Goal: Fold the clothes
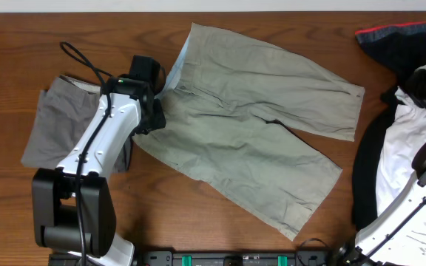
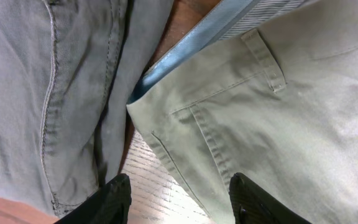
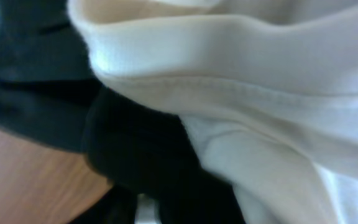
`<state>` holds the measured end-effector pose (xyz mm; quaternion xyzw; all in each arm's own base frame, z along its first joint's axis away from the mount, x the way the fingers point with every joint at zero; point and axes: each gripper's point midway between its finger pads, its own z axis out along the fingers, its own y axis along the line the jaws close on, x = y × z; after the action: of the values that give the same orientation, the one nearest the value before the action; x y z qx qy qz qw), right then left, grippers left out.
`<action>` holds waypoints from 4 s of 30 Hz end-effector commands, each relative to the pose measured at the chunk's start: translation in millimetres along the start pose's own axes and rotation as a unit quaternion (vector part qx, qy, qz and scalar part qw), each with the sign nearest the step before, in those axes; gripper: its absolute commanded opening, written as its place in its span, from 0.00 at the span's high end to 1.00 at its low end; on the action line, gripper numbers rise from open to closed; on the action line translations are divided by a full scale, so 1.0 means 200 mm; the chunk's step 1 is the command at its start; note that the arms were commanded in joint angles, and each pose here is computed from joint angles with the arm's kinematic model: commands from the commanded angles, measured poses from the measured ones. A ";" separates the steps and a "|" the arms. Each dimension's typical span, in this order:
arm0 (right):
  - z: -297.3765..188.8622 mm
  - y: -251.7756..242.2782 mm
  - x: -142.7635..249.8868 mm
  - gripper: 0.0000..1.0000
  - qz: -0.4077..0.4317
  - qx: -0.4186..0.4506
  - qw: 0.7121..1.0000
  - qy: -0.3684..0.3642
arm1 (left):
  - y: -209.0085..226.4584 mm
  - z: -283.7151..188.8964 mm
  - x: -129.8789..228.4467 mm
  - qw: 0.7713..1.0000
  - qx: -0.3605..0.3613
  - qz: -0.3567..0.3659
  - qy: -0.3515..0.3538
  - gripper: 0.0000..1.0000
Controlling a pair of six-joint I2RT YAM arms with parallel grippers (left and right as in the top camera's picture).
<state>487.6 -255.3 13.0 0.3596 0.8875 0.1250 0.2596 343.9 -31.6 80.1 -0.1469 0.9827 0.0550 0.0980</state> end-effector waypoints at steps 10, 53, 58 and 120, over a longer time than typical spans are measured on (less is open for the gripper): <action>-0.60 0.79 0.10 0.73 -0.124 -0.171 0.977 0.000 | -0.04 -0.21 -0.03 0.996 0.055 0.045 -0.048 0.45; -0.20 0.90 0.66 0.99 -0.185 -0.031 0.975 0.118 | -0.05 -0.23 -0.03 0.996 0.065 0.046 -0.050 0.32; -0.12 0.73 0.78 0.99 -0.168 0.042 0.974 0.146 | -0.05 -0.23 -0.03 0.995 0.067 0.046 -0.053 0.32; -1.61 1.47 0.86 0.60 -0.358 -0.105 0.925 0.078 | 0.13 -0.85 0.09 0.978 0.110 0.037 -0.171 0.12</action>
<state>388.7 58.1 339.4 -0.0070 0.9491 0.1701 0.2650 298.6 -37.7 218.5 -0.0884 0.9661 -0.0204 0.2418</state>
